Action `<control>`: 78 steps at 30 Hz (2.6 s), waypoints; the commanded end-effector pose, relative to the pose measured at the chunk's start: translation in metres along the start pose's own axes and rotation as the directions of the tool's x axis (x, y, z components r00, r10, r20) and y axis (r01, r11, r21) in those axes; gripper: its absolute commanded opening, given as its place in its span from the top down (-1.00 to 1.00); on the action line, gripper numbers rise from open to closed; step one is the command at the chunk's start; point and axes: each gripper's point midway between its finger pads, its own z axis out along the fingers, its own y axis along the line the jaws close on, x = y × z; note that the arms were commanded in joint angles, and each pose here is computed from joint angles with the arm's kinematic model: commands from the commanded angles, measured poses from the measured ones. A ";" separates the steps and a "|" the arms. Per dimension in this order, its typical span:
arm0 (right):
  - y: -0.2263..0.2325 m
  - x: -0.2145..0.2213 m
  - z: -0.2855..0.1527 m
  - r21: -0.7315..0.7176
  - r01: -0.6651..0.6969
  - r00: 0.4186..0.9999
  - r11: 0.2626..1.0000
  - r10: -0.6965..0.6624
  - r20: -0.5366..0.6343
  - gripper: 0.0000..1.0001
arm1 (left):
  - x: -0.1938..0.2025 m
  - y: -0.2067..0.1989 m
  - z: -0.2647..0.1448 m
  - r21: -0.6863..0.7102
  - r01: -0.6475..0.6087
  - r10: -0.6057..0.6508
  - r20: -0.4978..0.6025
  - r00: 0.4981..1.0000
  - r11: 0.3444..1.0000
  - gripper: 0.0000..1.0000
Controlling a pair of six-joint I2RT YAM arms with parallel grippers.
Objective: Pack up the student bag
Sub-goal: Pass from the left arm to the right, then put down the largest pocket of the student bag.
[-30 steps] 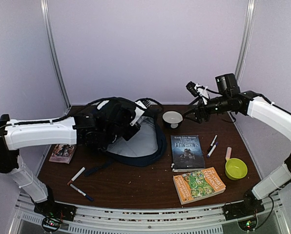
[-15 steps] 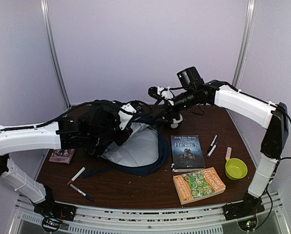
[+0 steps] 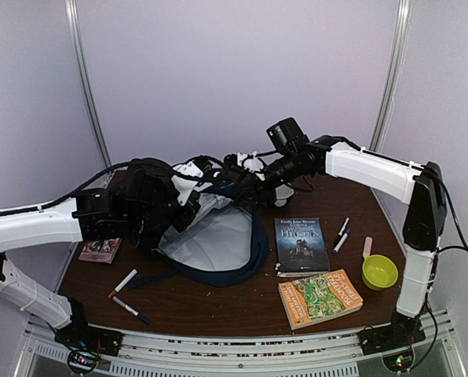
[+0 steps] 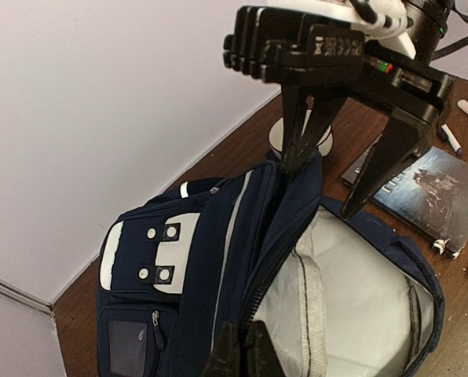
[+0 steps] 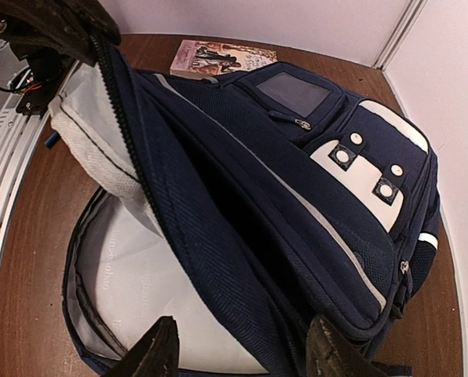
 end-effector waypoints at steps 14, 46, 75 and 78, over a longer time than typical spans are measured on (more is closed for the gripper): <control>-0.039 -0.039 0.005 0.089 -0.080 0.991 0.993 0.070 0.114 1.00 | -0.003 0.020 -0.014 0.176 0.190 -0.202 0.051 0.978 0.966 0.33; -0.032 -0.045 -0.009 0.125 -0.088 0.991 0.988 0.075 0.109 1.00 | 0.019 -0.005 0.002 0.435 0.197 -0.211 -0.018 0.977 0.879 0.00; -0.031 -0.046 -0.007 0.108 -0.120 0.986 0.987 0.106 0.130 1.00 | 0.066 -0.031 0.034 0.570 0.328 -0.208 -0.267 0.941 0.753 0.36; -0.030 -0.048 -0.008 0.107 -0.122 0.985 0.987 0.107 0.136 1.00 | 0.072 -0.023 0.044 0.510 0.327 -0.217 -0.265 0.940 0.795 0.51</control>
